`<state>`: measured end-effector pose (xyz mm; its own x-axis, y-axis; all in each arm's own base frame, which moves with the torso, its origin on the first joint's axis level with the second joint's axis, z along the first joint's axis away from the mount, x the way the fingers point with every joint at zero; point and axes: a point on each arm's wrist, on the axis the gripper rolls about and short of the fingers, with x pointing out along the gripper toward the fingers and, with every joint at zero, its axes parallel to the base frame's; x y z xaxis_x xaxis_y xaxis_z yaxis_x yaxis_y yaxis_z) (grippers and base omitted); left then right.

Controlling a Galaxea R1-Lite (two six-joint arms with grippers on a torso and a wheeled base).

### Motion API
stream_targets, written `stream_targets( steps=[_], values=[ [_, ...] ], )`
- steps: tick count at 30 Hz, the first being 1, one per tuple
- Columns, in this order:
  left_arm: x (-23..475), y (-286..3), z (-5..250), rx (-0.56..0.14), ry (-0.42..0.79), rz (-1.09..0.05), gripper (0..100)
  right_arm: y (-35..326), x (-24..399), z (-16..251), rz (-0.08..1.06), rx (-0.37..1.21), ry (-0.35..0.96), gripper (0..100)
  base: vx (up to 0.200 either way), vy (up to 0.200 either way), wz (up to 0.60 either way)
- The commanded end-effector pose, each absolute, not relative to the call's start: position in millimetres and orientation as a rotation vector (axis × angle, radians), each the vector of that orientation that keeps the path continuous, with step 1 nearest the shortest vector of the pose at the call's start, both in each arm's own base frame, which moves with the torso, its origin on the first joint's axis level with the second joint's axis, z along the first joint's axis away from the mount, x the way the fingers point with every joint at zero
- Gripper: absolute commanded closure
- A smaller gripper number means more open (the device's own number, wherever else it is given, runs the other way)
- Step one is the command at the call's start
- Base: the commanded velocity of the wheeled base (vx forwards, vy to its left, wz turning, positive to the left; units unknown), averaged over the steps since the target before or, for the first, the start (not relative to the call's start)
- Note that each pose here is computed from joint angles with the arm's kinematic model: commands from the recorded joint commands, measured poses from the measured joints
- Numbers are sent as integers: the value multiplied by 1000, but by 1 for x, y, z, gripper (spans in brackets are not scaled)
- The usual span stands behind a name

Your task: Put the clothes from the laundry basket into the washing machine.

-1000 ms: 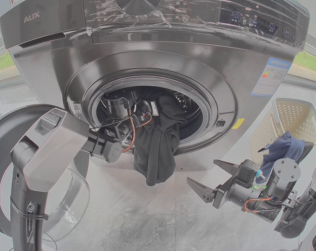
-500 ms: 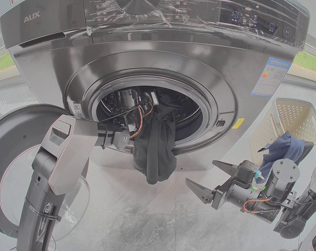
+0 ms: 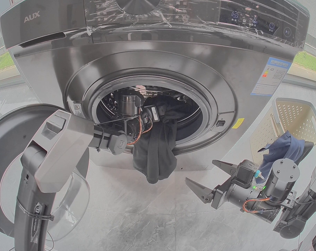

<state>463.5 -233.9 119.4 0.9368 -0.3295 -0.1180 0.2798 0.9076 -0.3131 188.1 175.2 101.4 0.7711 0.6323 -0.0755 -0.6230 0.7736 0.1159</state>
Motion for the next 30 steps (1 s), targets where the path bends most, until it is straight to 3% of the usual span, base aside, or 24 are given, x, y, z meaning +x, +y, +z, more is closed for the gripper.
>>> stream_targets(
  steps=[1,7,20,21,30],
  values=[
    [418,-225,143,-270,315,-349,0,176,188,102,683,86,110,0,0,0,0],
    [393,-229,118,-225,439,-400,0,176,188,101,686,85,113,0,0,0,0],
    [409,-237,81,-167,449,-404,0,177,188,100,686,84,115,0,0,0,0],
    [412,-238,80,-170,440,-404,100,177,188,101,686,86,114,0,0,0,0],
    [424,-246,102,-224,307,-426,100,177,189,101,686,85,112,0,0,0,0]
  ],
)
